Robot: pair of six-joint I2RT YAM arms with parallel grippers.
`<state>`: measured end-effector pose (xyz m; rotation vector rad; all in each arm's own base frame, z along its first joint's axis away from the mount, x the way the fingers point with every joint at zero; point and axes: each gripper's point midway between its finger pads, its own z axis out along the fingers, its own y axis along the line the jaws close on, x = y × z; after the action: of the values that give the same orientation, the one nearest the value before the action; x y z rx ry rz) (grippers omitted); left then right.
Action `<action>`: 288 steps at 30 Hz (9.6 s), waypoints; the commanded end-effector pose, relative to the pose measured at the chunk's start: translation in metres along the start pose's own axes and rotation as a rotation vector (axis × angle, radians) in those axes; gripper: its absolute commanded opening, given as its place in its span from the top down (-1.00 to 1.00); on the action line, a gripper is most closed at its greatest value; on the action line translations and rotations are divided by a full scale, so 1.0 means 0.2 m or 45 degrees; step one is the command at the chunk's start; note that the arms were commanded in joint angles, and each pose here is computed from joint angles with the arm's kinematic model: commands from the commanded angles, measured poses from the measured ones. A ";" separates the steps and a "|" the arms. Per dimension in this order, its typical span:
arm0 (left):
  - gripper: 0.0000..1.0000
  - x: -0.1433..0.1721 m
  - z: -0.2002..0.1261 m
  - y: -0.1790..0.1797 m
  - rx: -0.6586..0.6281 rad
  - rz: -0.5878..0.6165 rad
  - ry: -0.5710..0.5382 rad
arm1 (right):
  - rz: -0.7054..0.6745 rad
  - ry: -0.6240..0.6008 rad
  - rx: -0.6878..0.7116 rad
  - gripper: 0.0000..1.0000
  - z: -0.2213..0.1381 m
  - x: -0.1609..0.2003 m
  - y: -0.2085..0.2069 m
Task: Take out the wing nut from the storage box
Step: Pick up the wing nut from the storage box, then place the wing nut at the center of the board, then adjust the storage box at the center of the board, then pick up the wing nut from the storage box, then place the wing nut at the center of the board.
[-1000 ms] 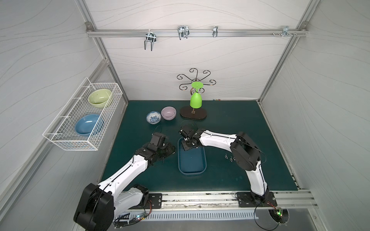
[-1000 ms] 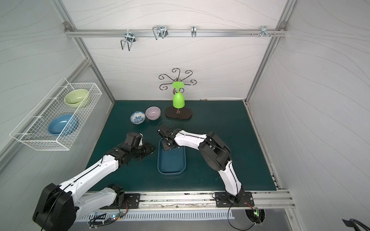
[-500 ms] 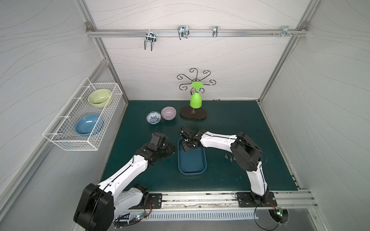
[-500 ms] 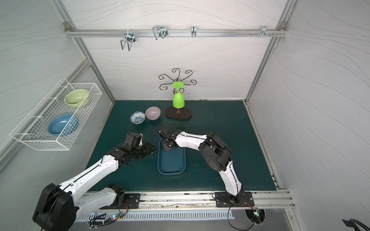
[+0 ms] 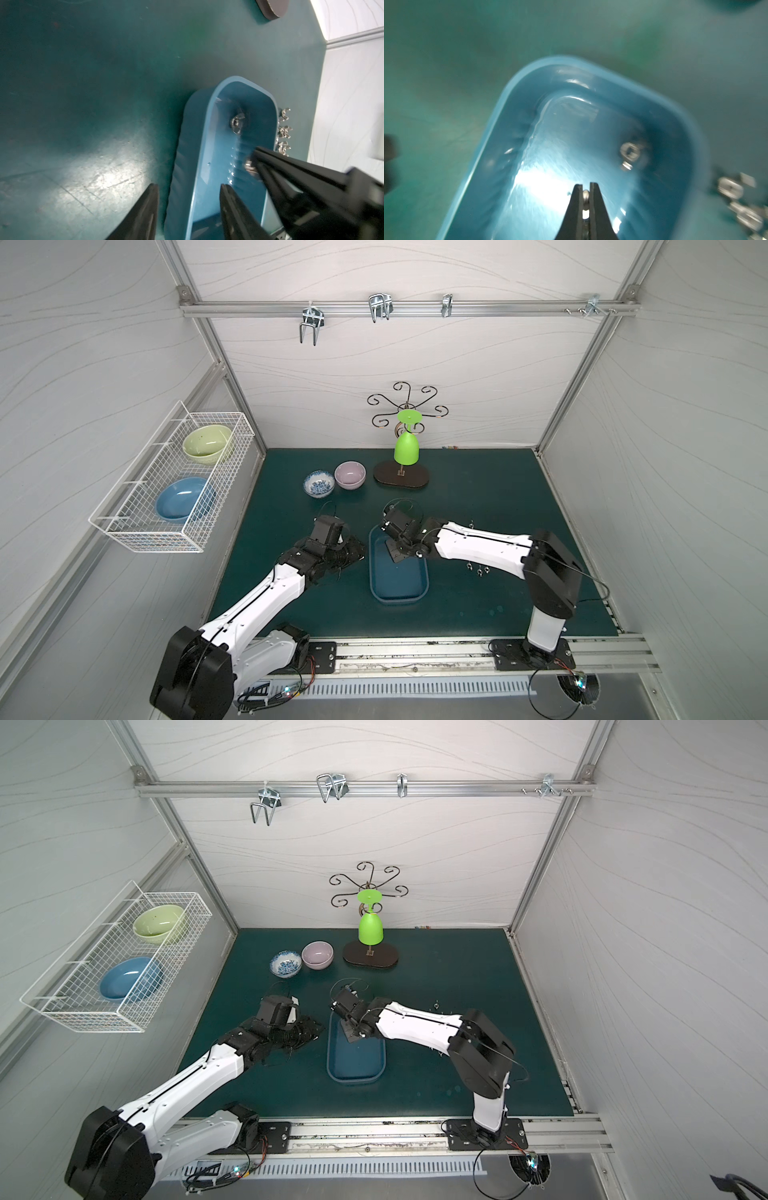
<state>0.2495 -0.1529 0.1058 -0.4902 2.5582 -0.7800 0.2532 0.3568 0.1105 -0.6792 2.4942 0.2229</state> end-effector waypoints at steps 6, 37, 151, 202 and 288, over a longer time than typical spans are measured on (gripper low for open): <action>-0.05 0.09 0.02 -0.36 0.172 0.235 0.072 | 0.213 0.106 0.294 1.00 -0.10 0.25 -0.53; -0.06 0.29 0.19 -0.54 0.303 0.359 0.175 | 0.456 0.262 0.420 0.91 0.12 0.66 -0.76; 0.89 0.38 0.14 0.07 -0.016 0.158 0.190 | 0.102 0.080 0.414 0.21 0.48 0.04 -0.24; 0.91 0.28 0.10 0.02 -0.067 0.206 0.141 | 0.111 0.016 0.237 1.00 0.31 0.00 -0.21; -0.04 0.06 0.15 -0.43 0.187 0.259 0.106 | 0.552 -0.055 0.456 0.40 0.17 0.04 -1.04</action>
<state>0.2635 -0.2378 0.1128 -0.1616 2.6150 -0.9067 0.3687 0.1838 0.0554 0.0327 2.5427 -0.0452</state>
